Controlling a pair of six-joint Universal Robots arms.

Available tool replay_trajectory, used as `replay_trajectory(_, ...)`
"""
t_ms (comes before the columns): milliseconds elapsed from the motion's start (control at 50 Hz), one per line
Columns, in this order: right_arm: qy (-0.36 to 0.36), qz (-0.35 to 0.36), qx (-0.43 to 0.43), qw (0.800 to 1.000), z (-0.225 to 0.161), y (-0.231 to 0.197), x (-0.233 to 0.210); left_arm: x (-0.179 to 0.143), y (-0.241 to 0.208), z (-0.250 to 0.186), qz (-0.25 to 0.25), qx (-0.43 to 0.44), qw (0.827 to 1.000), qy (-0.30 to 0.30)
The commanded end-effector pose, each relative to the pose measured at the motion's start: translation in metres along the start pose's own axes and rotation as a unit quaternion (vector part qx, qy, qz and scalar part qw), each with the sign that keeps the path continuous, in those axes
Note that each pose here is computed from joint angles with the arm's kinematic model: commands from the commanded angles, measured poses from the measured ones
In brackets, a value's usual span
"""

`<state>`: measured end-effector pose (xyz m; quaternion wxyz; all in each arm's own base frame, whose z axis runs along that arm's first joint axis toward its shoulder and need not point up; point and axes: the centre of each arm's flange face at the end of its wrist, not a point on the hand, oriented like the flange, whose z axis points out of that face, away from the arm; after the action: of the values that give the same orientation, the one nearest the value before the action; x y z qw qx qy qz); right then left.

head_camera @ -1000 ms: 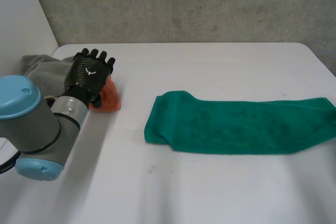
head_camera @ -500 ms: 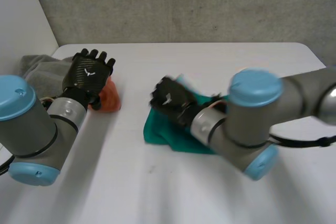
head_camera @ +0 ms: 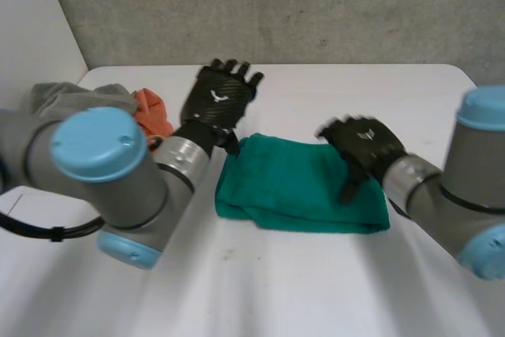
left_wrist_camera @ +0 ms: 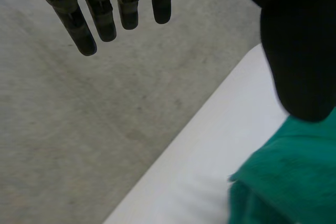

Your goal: Fold the laundry.

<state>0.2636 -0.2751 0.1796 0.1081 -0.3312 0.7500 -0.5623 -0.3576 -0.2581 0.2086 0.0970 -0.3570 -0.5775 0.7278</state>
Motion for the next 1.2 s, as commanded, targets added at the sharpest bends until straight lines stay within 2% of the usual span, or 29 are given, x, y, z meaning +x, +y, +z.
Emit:
replay_trajectory(20, 0.021, -0.062, -0.088, 0.994, -0.005, 0.063, 0.022, 0.023, 0.01, 0.009, -0.006, -0.007, 1.0, 0.023)
replay_trajectory(80, 0.028, -0.075, -0.102, 0.992, 0.001, 0.075, 0.027, 0.023, 0.012, 0.009, -0.007, -0.01, 1.0, 0.023)
replay_trajectory(140, 0.078, -0.091, -0.104, 0.987, 0.004, 0.076, 0.05, 0.023, 0.015, 0.007, -0.007, -0.018, 1.0, 0.024)
replay_trajectory(220, 0.124, -0.109, -0.068, 0.984, 0.008, 0.059, 0.068, 0.022, 0.017, 0.002, -0.008, -0.029, 0.999, 0.026)
replay_trajectory(280, 0.13, -0.13, -0.038, 0.982, 0.008, 0.039, 0.066, 0.013, 0.014, -0.003, -0.007, -0.034, 0.999, 0.02)
replay_trajectory(300, 0.124, -0.151, -0.006, 0.981, 0.008, 0.018, 0.055, 0.009, 0.011, -0.003, -0.007, -0.034, 0.999, 0.015)
replay_trajectory(360, 0.1, -0.184, 0.04, 0.977, 0.008, -0.011, 0.028, -0.009, 0.009, -0.007, -0.007, -0.045, 0.999, -0.011)
replay_trajectory(380, 0.071, -0.198, 0.068, 0.975, 0.01, -0.023, 0.003, -0.013, 0.01, -0.009, -0.007, -0.049, 0.999, -0.017)
replay_trajectory(420, 0.042, -0.211, 0.088, 0.973, 0.012, -0.03, -0.022, -0.023, 0.01, -0.012, -0.007, -0.06, 0.997, -0.037)
replay_trajectory(520, -0.076, -0.254, 0.12, 0.957, 0.009, -0.023, -0.108, -0.037, 0.013, -0.019, -0.007, -0.078, 0.995, -0.068)
replay_trajectory(620, -0.138, -0.275, 0.103, 0.946, 0.003, -0.002, -0.14, -0.038, 0.019, -0.026, -0.009, -0.091, 0.993, -0.068)
replay_trajectory(660, -0.142, -0.265, 0.102, 0.948, 0.001, -0.003, -0.14, -0.037, 0.018, -0.026, -0.009, -0.091, 0.994, -0.067)
replay_trajectory(740, -0.116, -0.179, 0.099, 0.972, 0.004, -0.014, -0.123, -0.037, 0.013, -0.022, -0.011, -0.079, 0.994, -0.068)
replay_trajectory(780, -0.055, -0.096, 0.095, 0.989, 0.009, -0.031, -0.079, -0.034, 0.005, -0.017, -0.019, -0.063, 0.996, -0.066)
replay_trajectory(840, 0.015, -0.004, 0.089, 0.996, 0.008, -0.044, -0.022, -0.022, -0.005, -0.012, -0.041, -0.046, 0.997, -0.053)
replay_trajectory(920, 0.025, 0.051, 0.047, 0.997, 0.007, -0.037, 0.001, 0.001, -0.012, -0.005, -0.092, -0.031, 0.995, -0.028)
replay_trajectory(1020, 0.008, 0.061, 0.003, 0.998, 0.017, -0.022, -0.002, 0.029, 0.0, -0.002, -0.122, -0.066, 0.99, 0.007)
replay_trajectory(1100, 0.004, 0.068, -0.02, 0.998, 0.031, -0.009, -0.004, 0.05, 0.016, -0.001, -0.12, -0.103, 0.987, 0.032)
replay_trajectory(1200, -0.002, 0.073, -0.042, 0.996, 0.042, 0.004, -0.006, 0.058, 0.035, -0.002, -0.115, -0.145, 0.982, 0.041)
